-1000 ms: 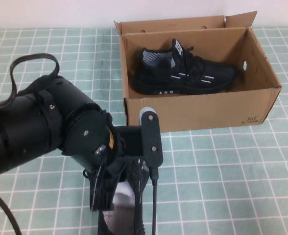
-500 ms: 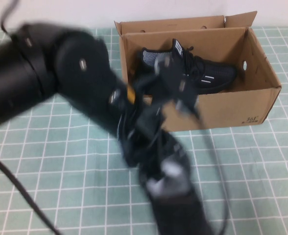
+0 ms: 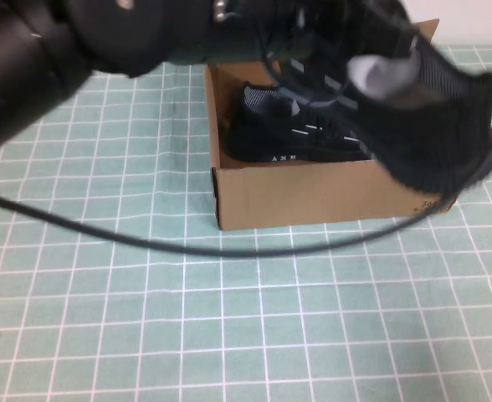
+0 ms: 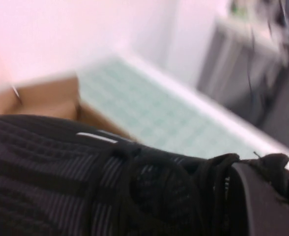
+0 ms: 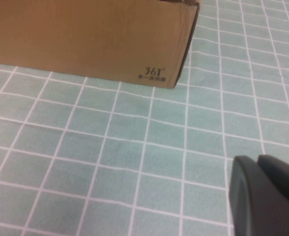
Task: Put shoes into padded shoe box
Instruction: Place the shoe in the shoe box
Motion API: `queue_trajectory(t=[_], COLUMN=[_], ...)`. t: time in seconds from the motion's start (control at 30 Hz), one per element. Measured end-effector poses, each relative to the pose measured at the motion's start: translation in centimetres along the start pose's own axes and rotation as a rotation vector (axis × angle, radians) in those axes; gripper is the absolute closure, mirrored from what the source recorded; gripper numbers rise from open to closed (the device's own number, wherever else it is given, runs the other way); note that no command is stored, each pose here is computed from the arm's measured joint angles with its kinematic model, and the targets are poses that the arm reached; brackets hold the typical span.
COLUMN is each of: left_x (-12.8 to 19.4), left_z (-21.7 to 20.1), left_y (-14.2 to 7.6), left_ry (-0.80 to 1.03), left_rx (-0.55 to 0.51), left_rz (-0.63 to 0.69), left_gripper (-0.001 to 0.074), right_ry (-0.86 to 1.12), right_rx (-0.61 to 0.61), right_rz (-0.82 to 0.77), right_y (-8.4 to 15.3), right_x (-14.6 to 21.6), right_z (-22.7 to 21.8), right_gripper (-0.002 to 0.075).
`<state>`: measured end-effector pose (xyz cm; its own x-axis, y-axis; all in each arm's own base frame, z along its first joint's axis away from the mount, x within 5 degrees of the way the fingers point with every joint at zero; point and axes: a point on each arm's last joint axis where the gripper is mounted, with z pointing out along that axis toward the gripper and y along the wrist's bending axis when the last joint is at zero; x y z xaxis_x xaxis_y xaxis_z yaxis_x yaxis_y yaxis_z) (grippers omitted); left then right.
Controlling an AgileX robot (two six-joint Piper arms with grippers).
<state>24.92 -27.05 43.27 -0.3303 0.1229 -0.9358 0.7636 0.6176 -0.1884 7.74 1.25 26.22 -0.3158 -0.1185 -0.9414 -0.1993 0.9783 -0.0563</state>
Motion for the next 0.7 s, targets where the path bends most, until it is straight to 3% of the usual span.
queue_trajectory(t=[0.17,0.7], left_x=[0.1,4.3], left_z=[2.9,10.3], left_y=[1.1,4.6], left_ry=[-0.125,-0.200], left_rx=[-0.039,-0.115], left_rz=[-0.107,-0.348], left_gripper=[0.0734,0.0734], right_ry=[0.000,0.000], right_rx=[0.000,-0.001], right_rz=[0.000,0.001], right_y=[0.0,0.0], right_x=[0.0,0.0], right_z=[0.0,0.0], right_gripper=[0.0733,0.0733])
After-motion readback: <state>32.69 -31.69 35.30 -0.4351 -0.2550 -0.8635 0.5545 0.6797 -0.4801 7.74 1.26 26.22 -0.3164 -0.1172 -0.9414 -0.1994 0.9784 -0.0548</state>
